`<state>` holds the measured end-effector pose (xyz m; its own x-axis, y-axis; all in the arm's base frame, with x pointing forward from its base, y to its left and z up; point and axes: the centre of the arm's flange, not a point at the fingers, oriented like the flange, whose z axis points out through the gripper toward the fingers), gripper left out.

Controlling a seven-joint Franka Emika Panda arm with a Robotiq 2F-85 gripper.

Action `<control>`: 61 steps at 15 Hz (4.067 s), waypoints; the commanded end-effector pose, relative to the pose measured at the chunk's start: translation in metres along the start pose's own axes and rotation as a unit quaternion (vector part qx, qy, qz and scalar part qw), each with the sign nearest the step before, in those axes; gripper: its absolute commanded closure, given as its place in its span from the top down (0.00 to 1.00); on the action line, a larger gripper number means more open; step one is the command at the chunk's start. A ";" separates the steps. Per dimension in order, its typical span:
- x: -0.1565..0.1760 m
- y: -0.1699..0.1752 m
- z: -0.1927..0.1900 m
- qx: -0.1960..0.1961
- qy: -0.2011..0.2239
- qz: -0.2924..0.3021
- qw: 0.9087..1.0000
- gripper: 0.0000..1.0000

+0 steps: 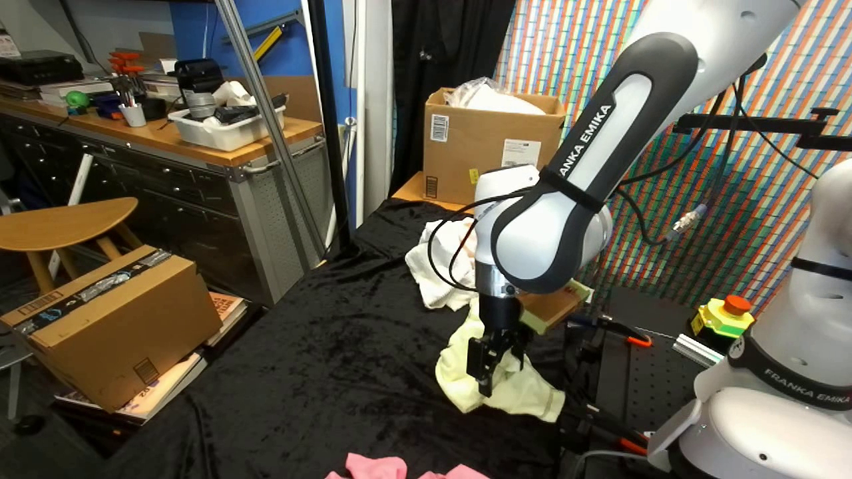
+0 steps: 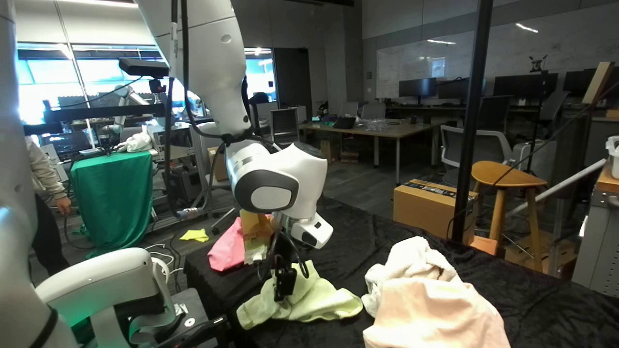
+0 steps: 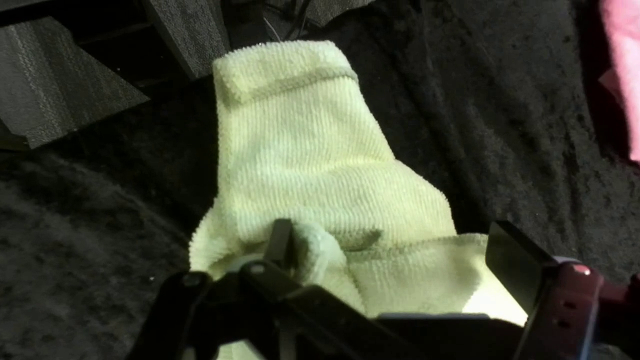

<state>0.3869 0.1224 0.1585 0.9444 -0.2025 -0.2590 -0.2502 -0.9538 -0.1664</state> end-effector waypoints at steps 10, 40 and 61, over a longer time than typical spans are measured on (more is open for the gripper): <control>-0.001 -0.004 0.016 0.014 0.043 0.000 0.999 0.57; -0.031 0.072 -0.107 0.066 0.379 0.273 0.882 0.09; 0.014 0.096 -0.154 0.032 0.461 0.379 0.802 0.69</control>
<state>0.3997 -0.0092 0.2799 0.2752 -0.8241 0.4951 -0.7870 -0.4889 -0.3764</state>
